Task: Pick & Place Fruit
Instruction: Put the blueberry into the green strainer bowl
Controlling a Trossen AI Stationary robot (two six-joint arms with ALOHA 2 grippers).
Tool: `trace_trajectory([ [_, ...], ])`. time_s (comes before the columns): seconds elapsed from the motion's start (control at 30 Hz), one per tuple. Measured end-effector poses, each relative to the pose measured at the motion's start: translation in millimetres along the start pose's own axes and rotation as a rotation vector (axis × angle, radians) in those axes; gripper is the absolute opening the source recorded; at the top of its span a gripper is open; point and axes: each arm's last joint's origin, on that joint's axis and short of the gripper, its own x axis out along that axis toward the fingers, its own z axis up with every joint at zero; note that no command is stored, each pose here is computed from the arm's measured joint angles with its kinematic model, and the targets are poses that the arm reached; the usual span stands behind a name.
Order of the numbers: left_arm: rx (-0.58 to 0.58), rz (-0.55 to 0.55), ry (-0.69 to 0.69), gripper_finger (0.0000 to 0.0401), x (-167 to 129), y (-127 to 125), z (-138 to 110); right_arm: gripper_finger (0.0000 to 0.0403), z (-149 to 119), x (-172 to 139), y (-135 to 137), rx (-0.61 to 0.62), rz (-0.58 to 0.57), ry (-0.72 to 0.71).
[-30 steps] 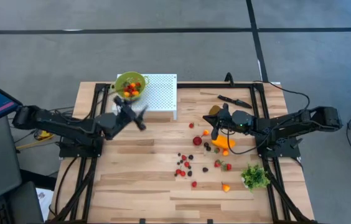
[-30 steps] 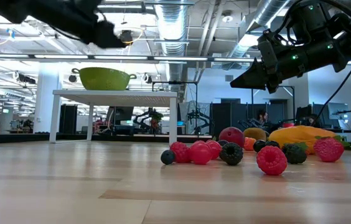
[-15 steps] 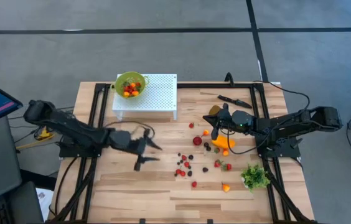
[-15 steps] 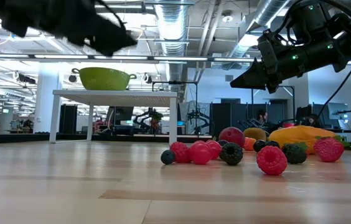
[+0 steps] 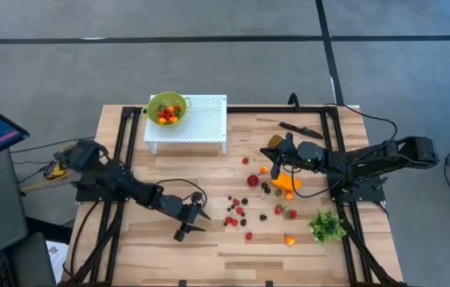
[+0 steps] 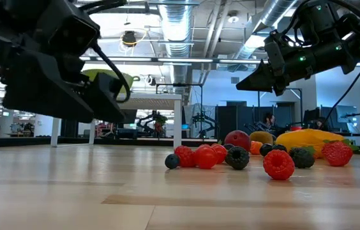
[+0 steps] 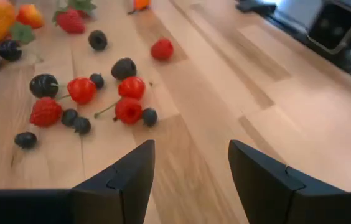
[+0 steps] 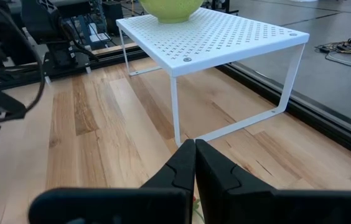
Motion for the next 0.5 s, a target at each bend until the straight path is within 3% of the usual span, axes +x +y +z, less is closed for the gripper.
trace_trajectory([
  [0.5,-0.061,0.059,0.024,0.0189,45.2,-1.6,-12.8,0.0006,0.0,-0.1,0.1,0.0,0.0,0.0],
])
